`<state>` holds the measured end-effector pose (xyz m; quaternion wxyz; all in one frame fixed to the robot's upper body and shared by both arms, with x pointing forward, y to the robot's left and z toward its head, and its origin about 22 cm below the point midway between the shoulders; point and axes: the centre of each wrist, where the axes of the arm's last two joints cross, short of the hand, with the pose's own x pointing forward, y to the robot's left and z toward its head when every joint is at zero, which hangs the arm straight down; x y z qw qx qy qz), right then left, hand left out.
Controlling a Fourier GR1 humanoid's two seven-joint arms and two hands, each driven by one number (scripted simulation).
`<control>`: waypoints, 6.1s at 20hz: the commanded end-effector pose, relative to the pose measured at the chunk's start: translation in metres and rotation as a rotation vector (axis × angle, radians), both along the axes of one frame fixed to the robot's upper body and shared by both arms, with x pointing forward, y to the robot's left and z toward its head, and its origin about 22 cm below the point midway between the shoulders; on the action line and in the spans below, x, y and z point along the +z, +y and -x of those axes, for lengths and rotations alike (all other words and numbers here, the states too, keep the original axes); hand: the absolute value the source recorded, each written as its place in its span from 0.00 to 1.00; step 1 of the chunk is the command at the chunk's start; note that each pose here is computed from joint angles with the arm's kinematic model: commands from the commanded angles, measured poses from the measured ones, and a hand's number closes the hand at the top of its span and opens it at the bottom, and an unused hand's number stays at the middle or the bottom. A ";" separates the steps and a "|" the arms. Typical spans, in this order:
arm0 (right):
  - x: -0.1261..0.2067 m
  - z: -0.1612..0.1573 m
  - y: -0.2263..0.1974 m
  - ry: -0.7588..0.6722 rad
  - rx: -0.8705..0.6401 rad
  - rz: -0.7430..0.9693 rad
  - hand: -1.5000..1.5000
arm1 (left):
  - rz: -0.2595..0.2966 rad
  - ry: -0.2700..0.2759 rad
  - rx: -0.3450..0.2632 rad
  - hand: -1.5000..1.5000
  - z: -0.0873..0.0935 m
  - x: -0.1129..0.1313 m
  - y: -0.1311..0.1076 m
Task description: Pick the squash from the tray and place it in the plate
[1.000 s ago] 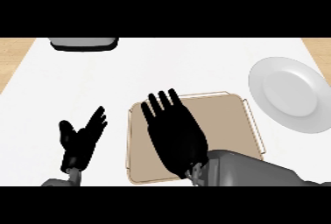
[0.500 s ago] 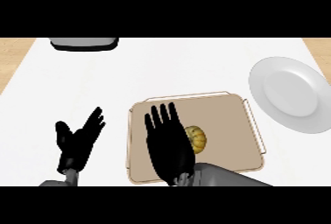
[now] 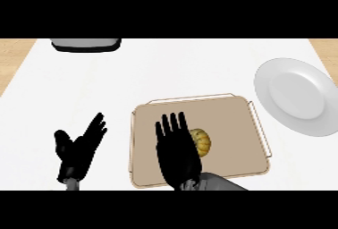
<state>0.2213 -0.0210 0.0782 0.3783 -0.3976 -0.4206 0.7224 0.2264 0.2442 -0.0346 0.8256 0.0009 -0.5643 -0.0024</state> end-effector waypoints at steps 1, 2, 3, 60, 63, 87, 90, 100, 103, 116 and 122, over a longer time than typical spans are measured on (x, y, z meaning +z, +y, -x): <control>-0.011 0.009 -0.001 -0.028 -0.014 0.046 0.00 | 0.003 0.035 -0.015 0.50 -0.001 -0.015 -0.016; -0.033 0.016 0.015 -0.046 -0.016 0.068 0.00 | -0.010 0.009 -0.005 0.50 -0.012 0.005 -0.014; -0.009 0.003 0.007 -0.057 -0.028 0.096 0.00 | -0.018 0.003 0.004 0.50 -0.007 -0.003 0.008; 0.117 -0.175 -0.189 -1.371 -1.582 -0.595 1.00 | 0.000 -0.051 -0.074 0.50 -0.016 0.015 -0.019; 0.098 -0.173 -0.210 -1.428 -1.630 -0.550 1.00 | 0.010 -0.033 -0.083 0.50 -0.014 0.009 -0.026; -0.029 -0.121 -0.358 -1.452 -2.014 -0.479 1.00 | -0.002 -0.007 -0.035 0.50 -0.012 0.007 -0.013; -0.054 -0.125 -0.363 -1.218 -2.093 -0.489 0.00 | 0.002 0.006 -0.038 0.50 -0.015 0.008 -0.012; -0.079 -0.127 -0.367 -1.515 -1.809 -0.738 0.00 | -0.002 -0.013 -0.032 0.50 -0.011 0.005 0.000; -0.074 -0.133 -0.357 -1.663 -1.730 -0.798 0.00 | 0.007 0.004 -0.035 0.50 -0.014 0.003 -0.009; -0.088 -0.092 -0.278 -1.582 -1.613 -1.170 0.00 | -0.011 0.021 0.011 0.50 -0.004 0.004 0.001; -0.115 -0.078 -0.243 -1.465 -1.576 -1.208 0.00 | -0.003 0.004 -0.003 0.50 0.005 0.024 -0.015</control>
